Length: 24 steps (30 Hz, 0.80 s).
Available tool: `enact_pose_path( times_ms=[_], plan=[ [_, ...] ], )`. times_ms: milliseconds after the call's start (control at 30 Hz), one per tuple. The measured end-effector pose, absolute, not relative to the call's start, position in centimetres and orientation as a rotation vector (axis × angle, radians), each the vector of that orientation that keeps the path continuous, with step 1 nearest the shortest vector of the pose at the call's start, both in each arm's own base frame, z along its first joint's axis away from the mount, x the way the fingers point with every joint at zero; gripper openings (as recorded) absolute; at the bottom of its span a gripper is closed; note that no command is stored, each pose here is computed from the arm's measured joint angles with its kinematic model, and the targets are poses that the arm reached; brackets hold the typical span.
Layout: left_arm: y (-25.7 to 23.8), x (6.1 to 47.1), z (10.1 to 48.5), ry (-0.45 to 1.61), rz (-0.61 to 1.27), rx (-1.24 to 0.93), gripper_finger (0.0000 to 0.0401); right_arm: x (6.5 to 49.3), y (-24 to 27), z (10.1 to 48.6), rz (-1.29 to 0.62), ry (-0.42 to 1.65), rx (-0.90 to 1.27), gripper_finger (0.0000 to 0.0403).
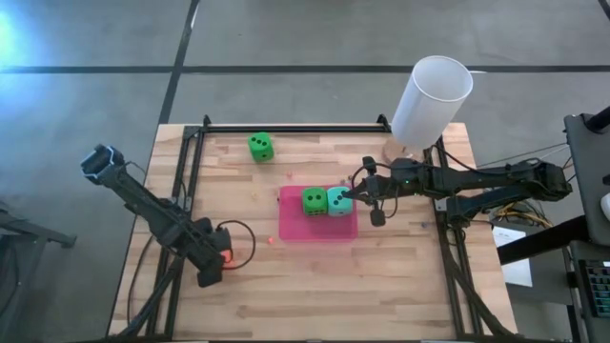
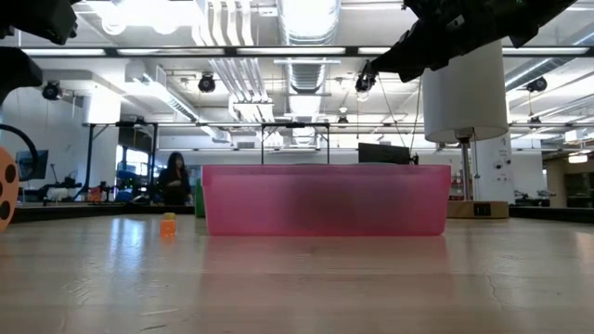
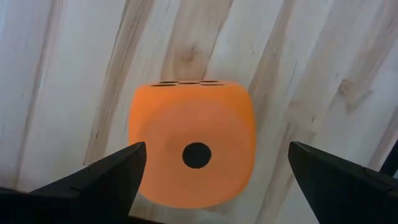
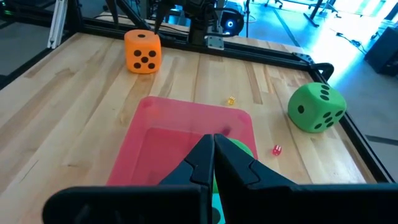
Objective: Pick & Place Dice
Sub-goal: Put the large die into the pink bin
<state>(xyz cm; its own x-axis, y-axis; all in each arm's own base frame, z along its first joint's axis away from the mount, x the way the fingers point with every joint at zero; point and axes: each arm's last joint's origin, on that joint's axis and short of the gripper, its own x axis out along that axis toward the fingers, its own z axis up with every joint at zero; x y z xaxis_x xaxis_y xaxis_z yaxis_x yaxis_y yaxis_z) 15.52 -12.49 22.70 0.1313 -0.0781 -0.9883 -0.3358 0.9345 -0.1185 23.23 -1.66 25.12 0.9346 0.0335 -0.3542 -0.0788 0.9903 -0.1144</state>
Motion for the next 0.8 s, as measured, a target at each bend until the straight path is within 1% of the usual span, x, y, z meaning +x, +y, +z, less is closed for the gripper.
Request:
enact_pose_path(
  times_ms=[800],
  plan=[
    [-12.73, 15.86, 22.78, 1.406, 0.162, -0.367, 0.0395, 23.24, -1.67, 25.11, 0.055, 0.359, -0.129, 0.0008]
  ],
)
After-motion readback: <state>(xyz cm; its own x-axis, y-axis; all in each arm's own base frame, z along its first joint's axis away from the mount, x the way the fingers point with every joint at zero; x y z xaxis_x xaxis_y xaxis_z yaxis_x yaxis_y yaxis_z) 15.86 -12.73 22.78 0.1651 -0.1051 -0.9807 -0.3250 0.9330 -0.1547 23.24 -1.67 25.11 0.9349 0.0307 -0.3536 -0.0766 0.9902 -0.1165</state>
